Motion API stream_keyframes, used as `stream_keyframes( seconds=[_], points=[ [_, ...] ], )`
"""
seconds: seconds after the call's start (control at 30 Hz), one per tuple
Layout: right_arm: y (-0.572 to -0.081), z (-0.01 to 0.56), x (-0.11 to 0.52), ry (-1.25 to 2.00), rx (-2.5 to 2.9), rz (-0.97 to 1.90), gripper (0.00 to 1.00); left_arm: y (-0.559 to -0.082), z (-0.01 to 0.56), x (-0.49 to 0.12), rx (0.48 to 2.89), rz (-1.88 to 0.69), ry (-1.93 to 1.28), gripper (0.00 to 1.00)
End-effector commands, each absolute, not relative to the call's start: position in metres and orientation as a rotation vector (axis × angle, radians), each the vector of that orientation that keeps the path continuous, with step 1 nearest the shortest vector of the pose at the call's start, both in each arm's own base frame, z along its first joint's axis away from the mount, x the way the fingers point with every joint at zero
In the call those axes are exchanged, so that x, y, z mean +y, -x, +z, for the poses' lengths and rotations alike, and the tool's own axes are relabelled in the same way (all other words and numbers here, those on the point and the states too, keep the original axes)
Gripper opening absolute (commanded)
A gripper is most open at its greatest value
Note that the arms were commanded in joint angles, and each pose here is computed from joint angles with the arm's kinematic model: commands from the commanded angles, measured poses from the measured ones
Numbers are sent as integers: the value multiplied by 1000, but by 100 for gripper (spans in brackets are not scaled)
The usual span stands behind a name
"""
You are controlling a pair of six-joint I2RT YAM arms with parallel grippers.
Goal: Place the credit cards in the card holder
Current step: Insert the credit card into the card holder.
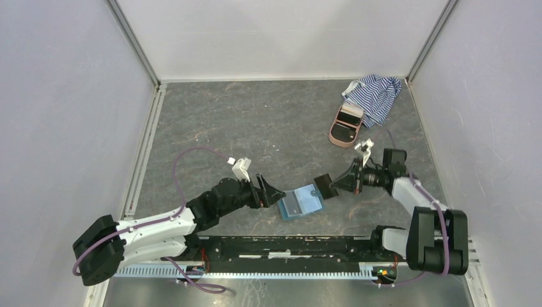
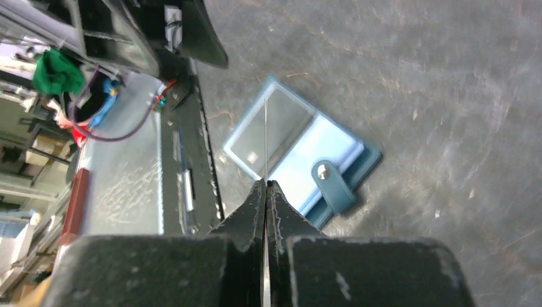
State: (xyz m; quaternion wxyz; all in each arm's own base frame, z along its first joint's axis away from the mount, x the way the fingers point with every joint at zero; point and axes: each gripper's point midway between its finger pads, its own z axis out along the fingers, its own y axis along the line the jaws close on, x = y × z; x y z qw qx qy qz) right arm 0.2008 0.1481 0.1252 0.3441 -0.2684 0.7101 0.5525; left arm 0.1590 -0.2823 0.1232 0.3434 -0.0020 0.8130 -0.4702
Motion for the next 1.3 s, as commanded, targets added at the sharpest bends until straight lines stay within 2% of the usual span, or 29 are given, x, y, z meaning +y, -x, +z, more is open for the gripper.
stream_keyframes(
  seconds=[0.0, 0.17, 0.47, 0.9, 1.07, 1.27],
  points=[
    [-208, 111, 149, 444, 1874, 1357, 0, -163, 109, -282, 2131, -1214, 87, 94],
    [-199, 124, 167, 493, 1838, 1369, 0, -158, 96, -285, 2152, -1301, 197, 89],
    [-194, 101, 190, 467, 1966, 1520, 0, -158, 95, -300, 2155, -1396, 241, 68],
    [-192, 91, 198, 477, 2010, 1561, 0, -153, 70, -318, 2226, -1454, 236, 57],
    [-191, 88, 198, 474, 2021, 1559, 0, -153, 59, -321, 2249, -1465, 263, 56],
    [-189, 79, 196, 439, 2061, 1555, 0, -157, 52, -326, 2260, -1456, 262, 43]
  ],
)
